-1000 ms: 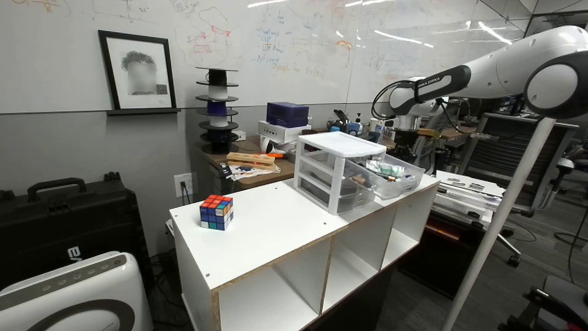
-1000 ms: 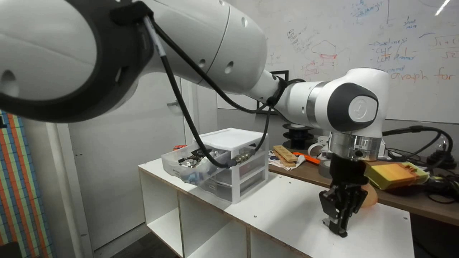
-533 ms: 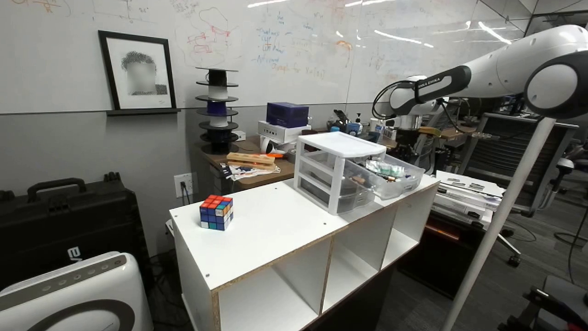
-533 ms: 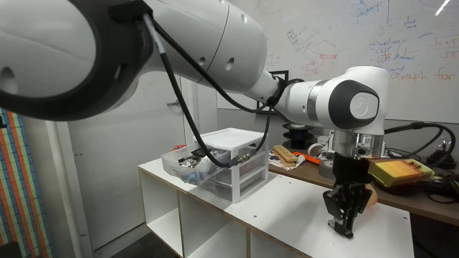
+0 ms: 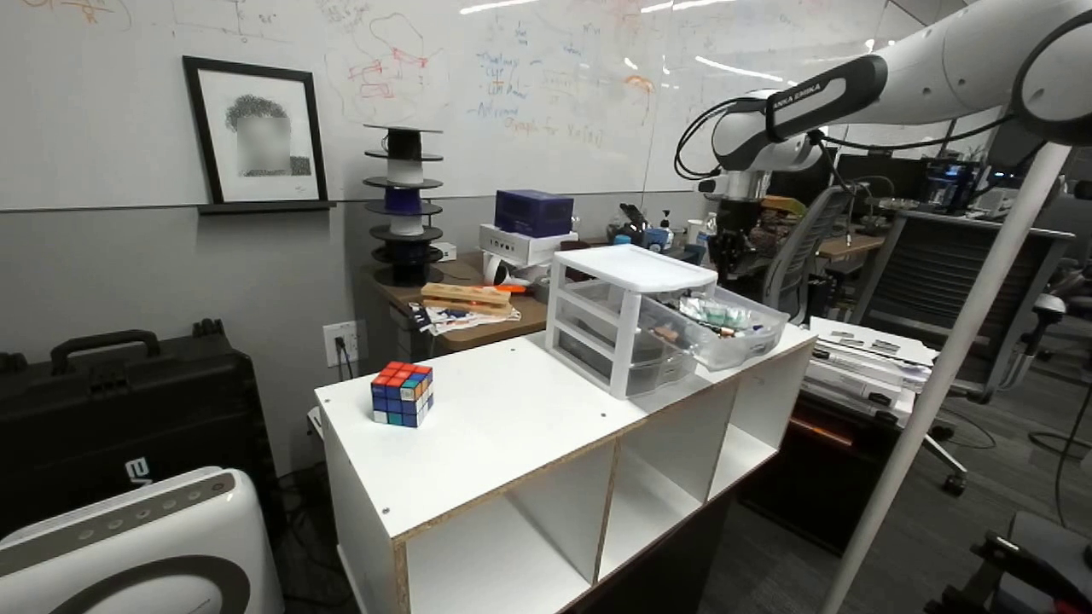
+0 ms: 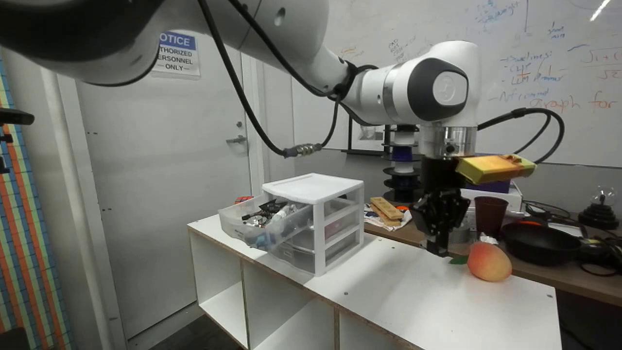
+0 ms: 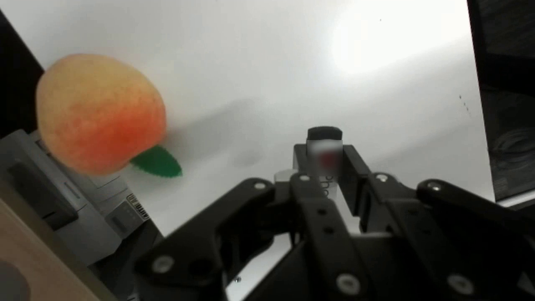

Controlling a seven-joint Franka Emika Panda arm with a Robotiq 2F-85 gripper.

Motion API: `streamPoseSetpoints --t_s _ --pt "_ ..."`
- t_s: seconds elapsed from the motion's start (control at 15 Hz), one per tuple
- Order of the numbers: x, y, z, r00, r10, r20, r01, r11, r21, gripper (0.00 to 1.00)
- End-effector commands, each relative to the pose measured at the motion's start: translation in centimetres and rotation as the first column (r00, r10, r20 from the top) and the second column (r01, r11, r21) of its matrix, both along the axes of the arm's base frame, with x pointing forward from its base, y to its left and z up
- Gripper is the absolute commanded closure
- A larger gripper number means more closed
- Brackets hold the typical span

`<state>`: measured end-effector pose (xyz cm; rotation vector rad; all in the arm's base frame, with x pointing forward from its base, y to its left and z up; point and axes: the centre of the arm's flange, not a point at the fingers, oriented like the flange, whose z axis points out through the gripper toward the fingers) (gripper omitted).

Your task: Put the two objects on the table into the drawer then close the drawer.

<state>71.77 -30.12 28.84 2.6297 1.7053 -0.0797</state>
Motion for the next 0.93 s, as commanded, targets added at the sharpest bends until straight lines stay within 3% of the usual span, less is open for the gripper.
streamPoseSetpoints --t_s 0.0,0.47,0.87 --pt "-5.4 5.5 3.3 0.991 -0.110 0.070 0.112 0.994 -0.020 0.84" --pt "-6.7 11.4 7.6 0.907 -0.366 0.211 0.376 0.927 -0.008 0.84" --pt "-10.3 16.8 11.7 0.868 -0.435 0.239 0.443 0.896 0.021 0.84"
